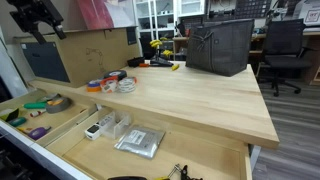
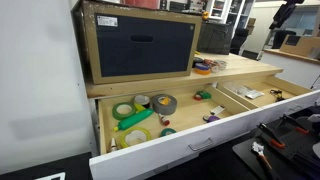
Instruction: Remove the grey tape from the drawer
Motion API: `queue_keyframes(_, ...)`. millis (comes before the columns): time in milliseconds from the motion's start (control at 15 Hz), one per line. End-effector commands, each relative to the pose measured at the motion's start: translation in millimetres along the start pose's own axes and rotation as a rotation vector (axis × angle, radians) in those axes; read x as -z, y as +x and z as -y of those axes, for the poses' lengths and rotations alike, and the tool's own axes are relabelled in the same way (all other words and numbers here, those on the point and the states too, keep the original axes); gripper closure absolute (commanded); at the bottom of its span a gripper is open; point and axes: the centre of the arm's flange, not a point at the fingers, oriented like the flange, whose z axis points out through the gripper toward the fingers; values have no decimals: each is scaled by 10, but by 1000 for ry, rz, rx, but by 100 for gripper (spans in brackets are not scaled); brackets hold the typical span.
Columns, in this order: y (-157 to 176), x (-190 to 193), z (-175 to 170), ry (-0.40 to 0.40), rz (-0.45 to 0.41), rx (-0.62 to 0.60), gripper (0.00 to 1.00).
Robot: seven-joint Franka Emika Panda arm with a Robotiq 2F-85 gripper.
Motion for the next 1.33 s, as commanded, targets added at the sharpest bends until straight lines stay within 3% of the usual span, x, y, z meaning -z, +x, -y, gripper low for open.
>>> queue_keyframes(0, 0, 0, 0, 0, 0, 0, 0)
queue_keyframes(800, -118, -115, 95, 0, 16, 1, 0)
queue_keyframes(1267, -253, -609, 748, 33, 121, -36, 0)
